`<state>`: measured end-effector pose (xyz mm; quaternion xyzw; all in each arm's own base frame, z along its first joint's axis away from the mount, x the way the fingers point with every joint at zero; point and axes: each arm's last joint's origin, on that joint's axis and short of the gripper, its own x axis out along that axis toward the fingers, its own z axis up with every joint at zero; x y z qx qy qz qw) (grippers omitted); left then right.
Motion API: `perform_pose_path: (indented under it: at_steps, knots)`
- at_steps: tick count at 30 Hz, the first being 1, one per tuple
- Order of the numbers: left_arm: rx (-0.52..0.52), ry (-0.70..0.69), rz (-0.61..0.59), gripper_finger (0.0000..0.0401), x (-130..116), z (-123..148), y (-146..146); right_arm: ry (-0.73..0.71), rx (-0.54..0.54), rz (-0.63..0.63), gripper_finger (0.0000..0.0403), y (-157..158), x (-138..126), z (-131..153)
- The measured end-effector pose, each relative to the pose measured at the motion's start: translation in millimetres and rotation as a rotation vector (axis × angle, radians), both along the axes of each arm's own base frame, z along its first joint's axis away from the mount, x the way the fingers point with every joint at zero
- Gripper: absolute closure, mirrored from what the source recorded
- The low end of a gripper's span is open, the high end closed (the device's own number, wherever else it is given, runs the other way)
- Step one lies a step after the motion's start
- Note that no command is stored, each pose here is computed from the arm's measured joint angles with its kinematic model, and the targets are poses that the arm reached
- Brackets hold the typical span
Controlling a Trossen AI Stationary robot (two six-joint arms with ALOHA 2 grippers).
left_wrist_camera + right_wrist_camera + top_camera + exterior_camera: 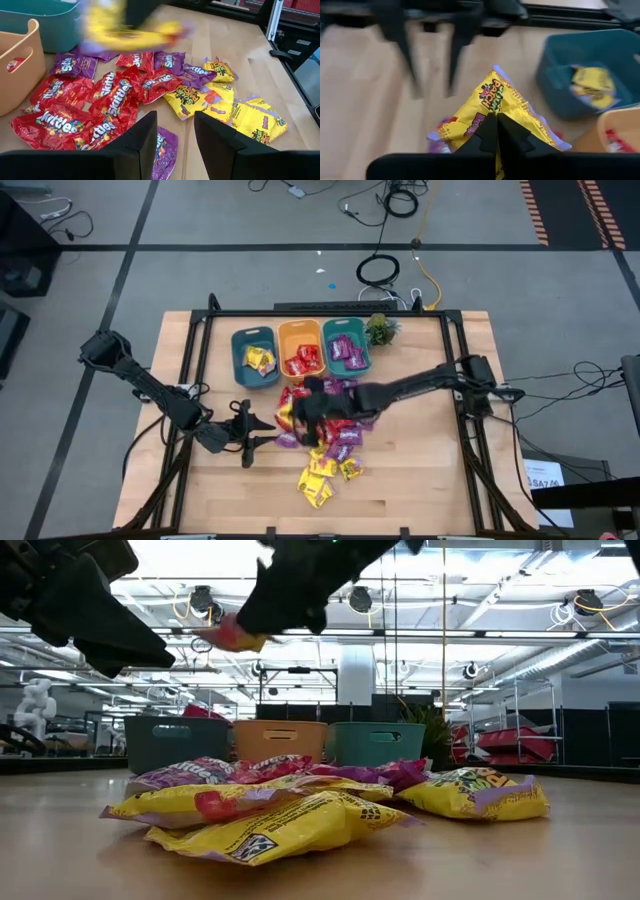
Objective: Sort candy
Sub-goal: Put the yellow candy into the blue bin, then put the purple candy into the green bin
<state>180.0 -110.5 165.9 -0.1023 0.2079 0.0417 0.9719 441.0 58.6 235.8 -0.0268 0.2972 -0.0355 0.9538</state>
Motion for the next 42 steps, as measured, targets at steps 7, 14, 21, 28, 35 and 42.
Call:
perform_pose_path:
  at_steps: [7,14,21,28,35,42]
  knots:
    - [0.002,0.002,0.000,0.0261,-0.1,-0.2,0.0,-0.101,-0.026,-0.078,0.0403,-70.2,41.8,21.7]
    - [0.005,0.007,-0.001,0.0261,-0.3,-0.7,0.1,-0.200,-0.002,-0.072,0.0403,-132.6,98.7,13.5]
    - [0.008,0.010,0.000,0.0261,-0.5,-1.1,0.3,-0.233,0.020,-0.140,0.0398,-169.5,131.0,-20.7]
    - [0.008,0.011,0.000,0.0261,-0.5,-1.1,0.3,-0.212,0.071,-0.188,0.0333,-181.3,130.5,-30.5]
    - [0.009,0.012,0.000,0.0261,-0.5,-1.2,0.4,-0.213,0.069,-0.186,0.0258,-181.0,130.5,-30.3]
    - [0.009,0.012,-0.001,0.0261,-0.6,-1.2,0.3,-0.015,0.073,-0.160,0.0232,-172.5,109.7,-8.0]
